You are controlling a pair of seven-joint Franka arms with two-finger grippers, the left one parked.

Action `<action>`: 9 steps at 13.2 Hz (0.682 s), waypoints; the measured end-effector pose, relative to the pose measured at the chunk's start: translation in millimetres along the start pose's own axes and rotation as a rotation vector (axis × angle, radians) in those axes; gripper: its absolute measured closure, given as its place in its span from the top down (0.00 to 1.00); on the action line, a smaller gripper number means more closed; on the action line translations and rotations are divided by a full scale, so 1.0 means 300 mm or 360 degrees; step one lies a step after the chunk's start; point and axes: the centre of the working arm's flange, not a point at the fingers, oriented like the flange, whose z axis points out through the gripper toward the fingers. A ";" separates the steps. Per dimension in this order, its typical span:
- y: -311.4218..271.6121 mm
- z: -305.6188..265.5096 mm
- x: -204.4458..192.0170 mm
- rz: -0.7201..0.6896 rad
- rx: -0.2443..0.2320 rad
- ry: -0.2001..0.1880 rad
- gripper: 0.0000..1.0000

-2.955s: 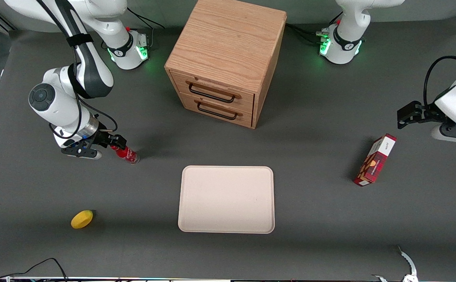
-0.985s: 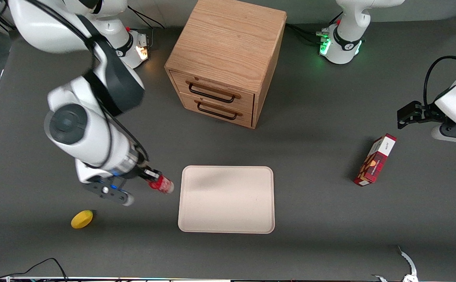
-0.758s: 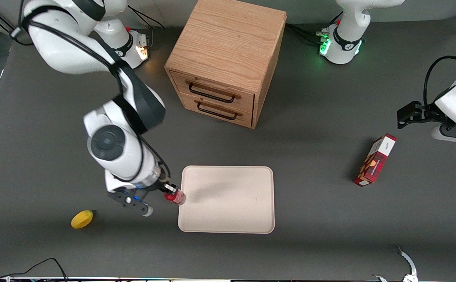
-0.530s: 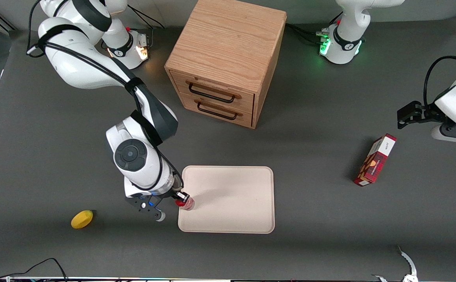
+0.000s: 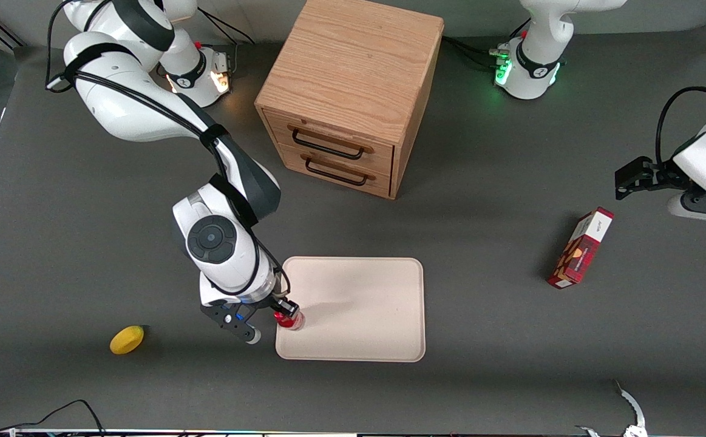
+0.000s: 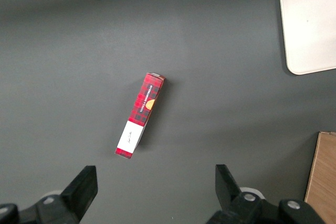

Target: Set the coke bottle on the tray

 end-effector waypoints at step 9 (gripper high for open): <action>0.358 -1.042 -0.051 -0.0596 -0.0223 -0.0112 1.00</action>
